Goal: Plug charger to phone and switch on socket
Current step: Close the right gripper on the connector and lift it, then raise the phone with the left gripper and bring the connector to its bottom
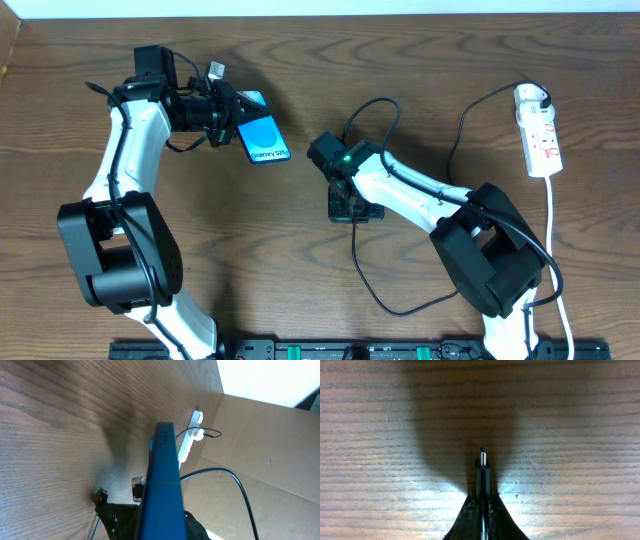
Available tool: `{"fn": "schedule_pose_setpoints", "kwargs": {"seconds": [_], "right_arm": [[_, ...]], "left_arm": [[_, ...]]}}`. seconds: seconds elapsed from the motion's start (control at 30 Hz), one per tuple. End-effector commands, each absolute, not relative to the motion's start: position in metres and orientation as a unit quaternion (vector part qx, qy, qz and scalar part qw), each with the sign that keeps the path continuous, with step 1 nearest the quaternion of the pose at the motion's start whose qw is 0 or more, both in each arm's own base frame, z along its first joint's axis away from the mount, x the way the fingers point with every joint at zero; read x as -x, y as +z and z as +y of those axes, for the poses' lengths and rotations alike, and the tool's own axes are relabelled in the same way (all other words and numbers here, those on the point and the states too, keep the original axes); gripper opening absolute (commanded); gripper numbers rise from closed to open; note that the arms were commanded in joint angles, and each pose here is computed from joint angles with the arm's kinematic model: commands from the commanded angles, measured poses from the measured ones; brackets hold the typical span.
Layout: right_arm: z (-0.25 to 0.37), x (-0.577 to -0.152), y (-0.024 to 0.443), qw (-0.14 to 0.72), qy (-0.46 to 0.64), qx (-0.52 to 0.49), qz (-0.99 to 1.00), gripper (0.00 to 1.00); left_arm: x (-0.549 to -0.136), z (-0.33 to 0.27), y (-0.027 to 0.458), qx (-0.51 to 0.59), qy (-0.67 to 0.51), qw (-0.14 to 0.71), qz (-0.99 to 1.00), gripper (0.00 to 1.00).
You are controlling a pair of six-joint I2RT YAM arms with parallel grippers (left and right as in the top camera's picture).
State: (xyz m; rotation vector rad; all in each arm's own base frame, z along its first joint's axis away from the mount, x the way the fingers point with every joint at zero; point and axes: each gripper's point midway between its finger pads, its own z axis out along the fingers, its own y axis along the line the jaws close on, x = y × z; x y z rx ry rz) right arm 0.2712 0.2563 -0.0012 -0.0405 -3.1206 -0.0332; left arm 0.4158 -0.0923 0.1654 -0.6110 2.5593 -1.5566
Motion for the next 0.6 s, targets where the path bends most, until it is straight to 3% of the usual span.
{"fn": "schedule_pose_setpoints", "kwargs": {"seconds": [0.0, 0.23, 0.57], "right_arm": [[0.255, -0.282, 0.000, 0.002, -0.017, 0.004, -1.000, 0.01], [0.249, -0.301, 0.002, 0.014, -0.070, -0.005, -0.997, 0.01], [0.317, -0.335, 0.067, -0.013, -0.424, -0.169, -0.889, 0.01]], "left_arm": [[-0.415, -0.094, 0.181, 0.185, -0.524, 0.054, 0.830, 0.07], [-0.415, -0.094, 0.181, 0.185, -0.524, 0.054, 0.829, 0.07], [-0.426, -0.103, 0.210, 0.135, -0.585, 0.083, 0.795, 0.07]]}}
